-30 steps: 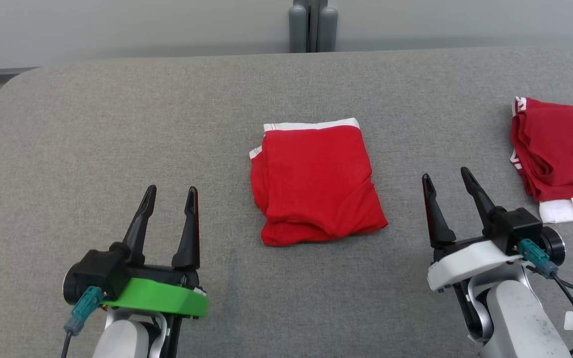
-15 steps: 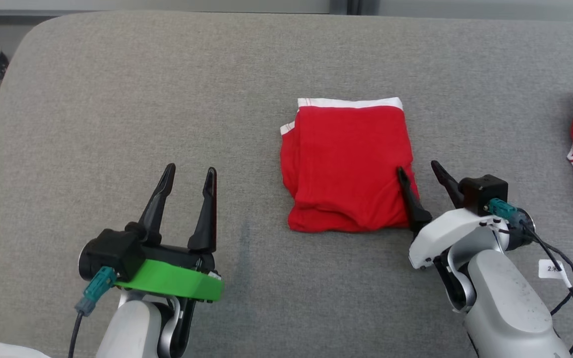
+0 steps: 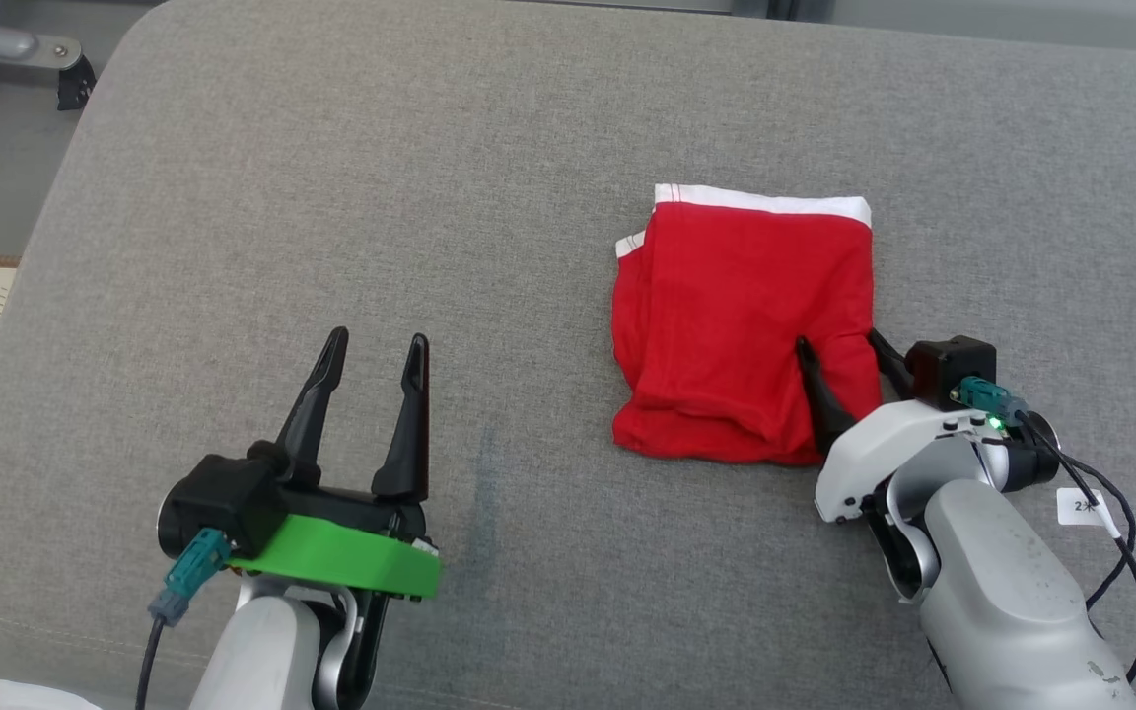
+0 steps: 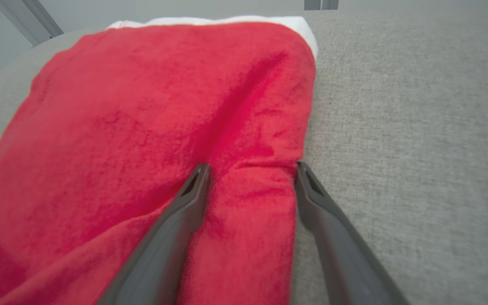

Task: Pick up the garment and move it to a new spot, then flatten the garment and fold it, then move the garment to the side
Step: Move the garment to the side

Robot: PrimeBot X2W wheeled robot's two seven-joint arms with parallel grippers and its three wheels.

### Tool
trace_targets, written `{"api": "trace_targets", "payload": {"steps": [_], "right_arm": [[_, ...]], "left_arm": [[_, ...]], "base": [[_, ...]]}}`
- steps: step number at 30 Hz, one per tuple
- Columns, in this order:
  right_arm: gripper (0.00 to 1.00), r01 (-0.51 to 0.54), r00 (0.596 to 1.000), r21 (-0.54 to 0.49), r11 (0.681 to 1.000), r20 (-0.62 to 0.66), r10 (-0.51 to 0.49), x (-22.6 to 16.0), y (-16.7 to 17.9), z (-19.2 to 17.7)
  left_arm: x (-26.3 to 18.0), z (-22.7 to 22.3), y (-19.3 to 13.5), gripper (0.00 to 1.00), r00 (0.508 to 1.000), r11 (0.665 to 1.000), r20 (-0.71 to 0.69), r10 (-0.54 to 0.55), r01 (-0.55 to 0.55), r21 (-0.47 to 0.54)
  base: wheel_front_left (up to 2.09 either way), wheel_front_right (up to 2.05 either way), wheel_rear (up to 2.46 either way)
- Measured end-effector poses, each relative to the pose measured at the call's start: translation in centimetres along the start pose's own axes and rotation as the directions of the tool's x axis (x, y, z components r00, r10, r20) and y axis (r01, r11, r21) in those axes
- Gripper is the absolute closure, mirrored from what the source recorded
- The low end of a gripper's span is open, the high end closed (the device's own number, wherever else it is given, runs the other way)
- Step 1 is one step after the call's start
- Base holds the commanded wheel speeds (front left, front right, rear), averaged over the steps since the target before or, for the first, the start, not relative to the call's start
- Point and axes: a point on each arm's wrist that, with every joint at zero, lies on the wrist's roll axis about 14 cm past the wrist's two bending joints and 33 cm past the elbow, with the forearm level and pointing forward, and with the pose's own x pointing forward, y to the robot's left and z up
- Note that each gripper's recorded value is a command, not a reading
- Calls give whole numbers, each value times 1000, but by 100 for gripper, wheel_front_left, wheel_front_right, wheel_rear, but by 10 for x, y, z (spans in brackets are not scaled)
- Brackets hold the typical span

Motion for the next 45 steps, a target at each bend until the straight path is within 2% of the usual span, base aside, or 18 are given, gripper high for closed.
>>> {"api": "trace_targets", "payload": {"steps": [1, 2, 3, 4, 12, 17, 23, 30, 37, 41, 45], "right_arm": [[0, -2, 1000, -8, 1000, -7, 2, 0, 0, -1], [53, -3, 1000, -18, 1000, -17, 2, 0, 0, -3], [94, -9, 1000, -34, 999, -27, 8, -1, 1, -6], [100, -17, 999, -52, 999, -33, 15, -2, 2, -7], [100, -42, 999, -225, 973, 1, 44, -8, -2, 2], [100, -28, 999, -369, 929, 29, 41, -19, -19, 17], [100, 0, 997, -532, 847, 63, 40, -29, -44, 49], [100, 77, 997, -685, 725, 72, -37, -57, -106, 91], [100, 126, 986, -749, 651, 24, -163, -90, -170, 107], [100, 154, 966, -759, 632, -17, -257, -106, -212, 101], [100, 186, 936, -754, 630, -59, -347, -119, -249, 89]], "left_arm": [[0, 0, 0, 0, 1000, 1000, 0, -1, 1, 0], [0, 0, -1, 0, 1000, 1000, -1, -3, 3, -2], [-1, 0, -3, 0, 1000, 1000, -2, -8, 8, -2], [-1, -1, -5, 0, 1000, 1000, -3, -14, 14, -3], [-2, -7, -18, 0, 998, 999, -21, -53, 53, 7], [0, -8, -29, 0, 996, 996, -20, -85, 85, -1], [13, -12, -56, 0, 985, 985, -20, -171, 171, -9], [40, -16, -104, 0, 949, 949, -4, -314, 314, -18], [66, -32, -149, 0, 896, 895, -8, -445, 444, -32], [80, -48, -163, 0, 871, 871, -20, -490, 489, -50], [89, -67, -170, 0, 852, 852, -46, -522, 519, -66]], "base": [[0, 0, 0], [0, 0, 0], [0, 0, 0], [0, 0, 0], [0, 0, 0], [0, 0, 0], [0, 0, 0], [0, 0, 0], [0, 0, 0], [0, 0, 0], [0, 0, 0]]}}
